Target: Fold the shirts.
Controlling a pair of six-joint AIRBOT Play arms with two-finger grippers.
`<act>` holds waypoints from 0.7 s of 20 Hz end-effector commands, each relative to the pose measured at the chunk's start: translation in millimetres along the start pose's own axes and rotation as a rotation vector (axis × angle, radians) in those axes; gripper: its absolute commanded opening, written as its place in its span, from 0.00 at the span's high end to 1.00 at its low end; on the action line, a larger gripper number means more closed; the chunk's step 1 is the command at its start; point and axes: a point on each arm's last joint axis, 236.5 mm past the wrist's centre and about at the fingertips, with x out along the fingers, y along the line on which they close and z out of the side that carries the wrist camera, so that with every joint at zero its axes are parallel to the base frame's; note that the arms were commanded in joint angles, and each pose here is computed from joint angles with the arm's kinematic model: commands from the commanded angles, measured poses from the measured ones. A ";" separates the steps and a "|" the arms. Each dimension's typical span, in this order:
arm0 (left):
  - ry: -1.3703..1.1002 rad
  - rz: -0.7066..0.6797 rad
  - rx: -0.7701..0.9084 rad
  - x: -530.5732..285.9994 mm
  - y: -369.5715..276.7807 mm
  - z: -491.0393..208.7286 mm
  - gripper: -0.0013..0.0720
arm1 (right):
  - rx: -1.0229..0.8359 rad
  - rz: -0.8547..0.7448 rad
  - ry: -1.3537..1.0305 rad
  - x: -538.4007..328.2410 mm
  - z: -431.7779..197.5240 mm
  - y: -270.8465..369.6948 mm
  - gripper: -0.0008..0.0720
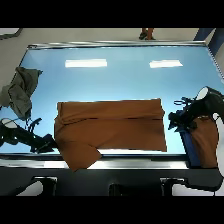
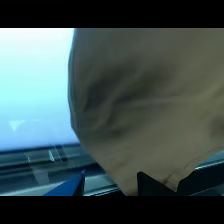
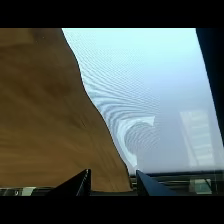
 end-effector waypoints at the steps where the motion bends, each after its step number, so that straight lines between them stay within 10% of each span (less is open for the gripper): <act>1: -0.001 -0.058 -0.035 32.7 -2.7 -28.0 0.46 | -0.008 0.005 -0.016 5.2 -11.2 -1.8 0.47; 7: -0.056 -0.061 -0.081 43.2 0.2 -18.1 0.49 | -0.009 0.002 -0.007 4.5 -14.1 -2.3 0.47; 14: -0.080 -0.031 -0.056 47.9 -1.8 -11.0 0.94 | 0.008 0.006 0.028 30.2 -44.0 -6.7 0.43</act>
